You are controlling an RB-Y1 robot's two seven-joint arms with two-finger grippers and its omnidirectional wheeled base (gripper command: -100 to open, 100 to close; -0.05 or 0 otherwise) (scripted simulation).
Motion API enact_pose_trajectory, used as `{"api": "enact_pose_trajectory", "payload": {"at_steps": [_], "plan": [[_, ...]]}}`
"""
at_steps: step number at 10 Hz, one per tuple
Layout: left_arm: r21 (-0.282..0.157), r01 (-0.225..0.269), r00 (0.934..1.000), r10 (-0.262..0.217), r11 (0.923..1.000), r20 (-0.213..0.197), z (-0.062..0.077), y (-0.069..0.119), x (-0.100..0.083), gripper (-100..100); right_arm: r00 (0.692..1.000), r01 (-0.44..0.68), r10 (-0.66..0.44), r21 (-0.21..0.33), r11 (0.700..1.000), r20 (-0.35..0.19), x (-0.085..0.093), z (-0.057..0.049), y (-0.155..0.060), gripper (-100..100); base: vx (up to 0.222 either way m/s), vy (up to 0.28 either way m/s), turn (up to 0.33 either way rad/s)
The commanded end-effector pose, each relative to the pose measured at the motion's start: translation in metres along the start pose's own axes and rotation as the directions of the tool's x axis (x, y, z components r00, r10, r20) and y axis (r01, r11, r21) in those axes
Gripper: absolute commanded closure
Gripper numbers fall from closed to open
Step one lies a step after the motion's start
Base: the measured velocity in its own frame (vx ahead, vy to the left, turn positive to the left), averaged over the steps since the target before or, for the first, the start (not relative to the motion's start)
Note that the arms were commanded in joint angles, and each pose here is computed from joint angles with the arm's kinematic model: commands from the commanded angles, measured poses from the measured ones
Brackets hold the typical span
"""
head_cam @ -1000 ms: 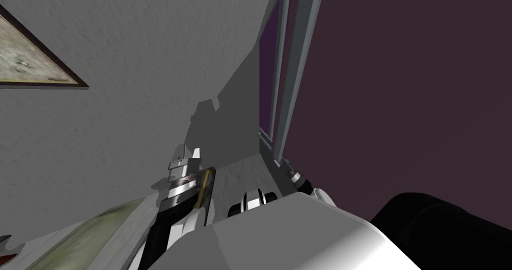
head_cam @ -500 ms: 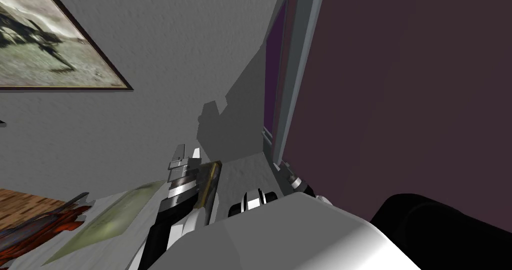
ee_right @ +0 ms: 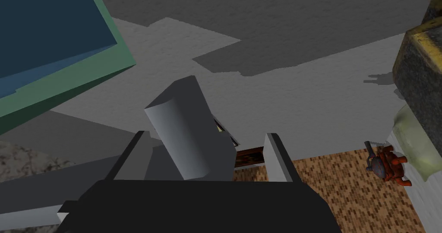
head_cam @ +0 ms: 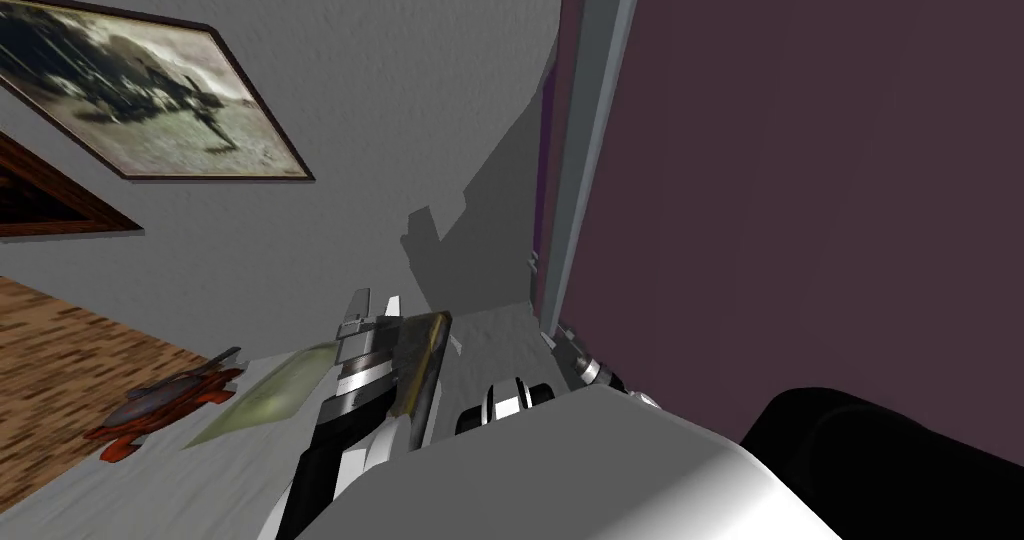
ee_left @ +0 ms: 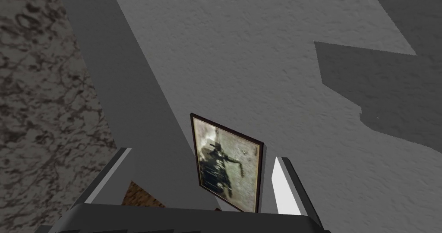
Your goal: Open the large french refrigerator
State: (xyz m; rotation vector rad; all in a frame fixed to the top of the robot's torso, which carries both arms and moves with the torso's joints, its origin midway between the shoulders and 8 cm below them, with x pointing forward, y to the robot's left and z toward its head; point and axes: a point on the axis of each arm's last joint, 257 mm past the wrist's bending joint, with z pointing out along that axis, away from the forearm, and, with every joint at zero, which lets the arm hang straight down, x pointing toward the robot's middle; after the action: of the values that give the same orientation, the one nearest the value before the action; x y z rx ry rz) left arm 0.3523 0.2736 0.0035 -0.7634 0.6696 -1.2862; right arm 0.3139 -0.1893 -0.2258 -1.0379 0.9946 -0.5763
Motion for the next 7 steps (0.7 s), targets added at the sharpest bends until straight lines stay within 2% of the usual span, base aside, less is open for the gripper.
{"api": "enact_pose_trajectory", "payload": {"at_steps": [1,2,3,4,7], "plan": [[0.0,0.0,1.0,0.0,1.0,0.0,0.0,0.0,0.0,0,0.994,-0.014,0.02,-0.053,0.999,0.111,-0.031,-0.001,0.012,100,-0.272,0.022,0.176],[0.0,0.0,1.0,0.0,1.0,0.0,0.0,0.0,0.0,0,0.991,-0.017,0.026,-0.065,0.998,0.134,-0.038,-0.002,0.015,100,-0.206,0.018,0.157],[0.0,0.0,1.0,0.0,1.0,0.0,0.0,0.0,0.0,0,0.993,-0.02,0.026,-0.056,0.998,0.113,-0.033,-0.001,0.013,100,-0.086,0.024,0.036],[0.0,0.0,1.0,0.0,1.0,0.0,0.0,0.0,0.0,0,0.984,-0.029,0.044,-0.087,0.996,0.173,-0.052,-0.006,0.022,100,-0.115,-0.007,0.13],[0.0,0.0,1.0,0.0,1.0,0.0,0.0,0.0,0.0,0,0.966,-0.031,0.062,-0.123,0.992,0.249,-0.075,-0.012,0.03,100,-0.154,-0.034,0.138]]}}
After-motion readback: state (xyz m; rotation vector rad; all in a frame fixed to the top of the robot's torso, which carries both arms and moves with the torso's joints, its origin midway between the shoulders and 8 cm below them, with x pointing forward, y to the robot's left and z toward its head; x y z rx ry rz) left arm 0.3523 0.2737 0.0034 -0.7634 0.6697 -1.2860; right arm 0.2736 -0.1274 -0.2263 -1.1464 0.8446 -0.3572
